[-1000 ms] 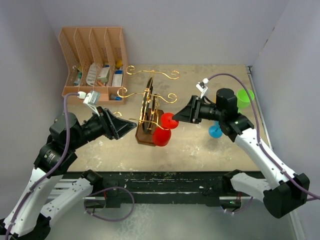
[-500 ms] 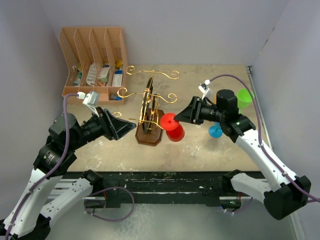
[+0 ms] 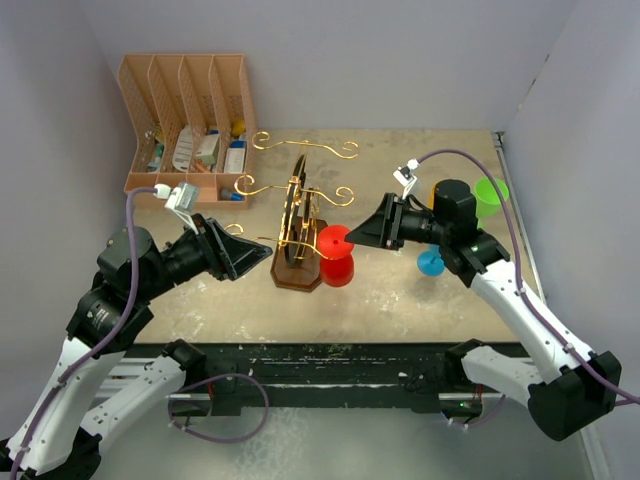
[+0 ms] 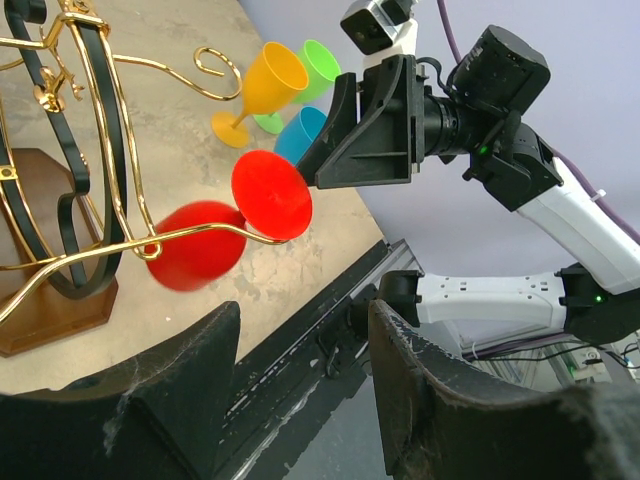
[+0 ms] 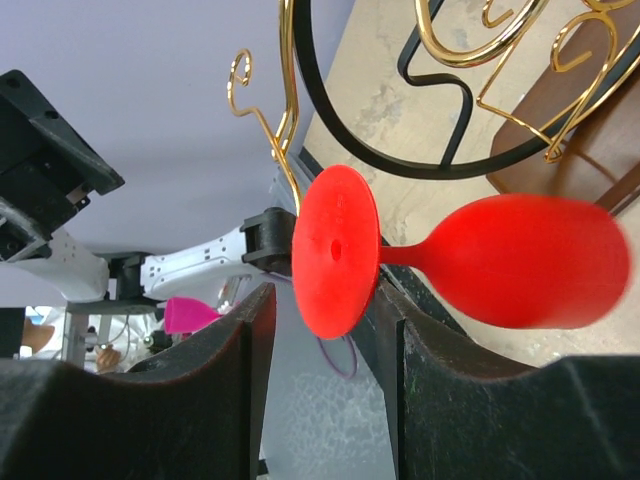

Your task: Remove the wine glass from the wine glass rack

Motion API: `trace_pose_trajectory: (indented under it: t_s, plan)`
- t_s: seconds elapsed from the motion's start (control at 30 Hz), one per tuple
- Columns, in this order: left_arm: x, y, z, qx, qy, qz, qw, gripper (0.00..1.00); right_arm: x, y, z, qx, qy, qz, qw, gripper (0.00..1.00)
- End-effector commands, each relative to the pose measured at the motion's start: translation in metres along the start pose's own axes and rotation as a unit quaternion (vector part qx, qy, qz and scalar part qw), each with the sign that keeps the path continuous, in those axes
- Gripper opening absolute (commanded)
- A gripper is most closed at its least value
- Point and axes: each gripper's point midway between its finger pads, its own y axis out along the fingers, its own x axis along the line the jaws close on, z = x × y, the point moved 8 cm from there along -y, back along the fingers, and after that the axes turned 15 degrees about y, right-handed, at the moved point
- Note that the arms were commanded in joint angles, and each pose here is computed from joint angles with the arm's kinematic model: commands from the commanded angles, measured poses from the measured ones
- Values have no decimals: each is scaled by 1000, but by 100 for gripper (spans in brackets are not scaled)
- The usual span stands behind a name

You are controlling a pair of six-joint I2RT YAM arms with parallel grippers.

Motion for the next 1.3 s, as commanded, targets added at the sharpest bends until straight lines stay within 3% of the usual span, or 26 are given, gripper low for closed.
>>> trace_pose_trajectory:
  t_s: [0.0,1.27]
  plan:
    - [0,1,-3,-14,8,1,1000,58,13,-5,2,7,-21,-37,999,46]
    - [0,-7,-3,-18,14,-10,1000,58,23,19,-1,27,-8,-70,997,42]
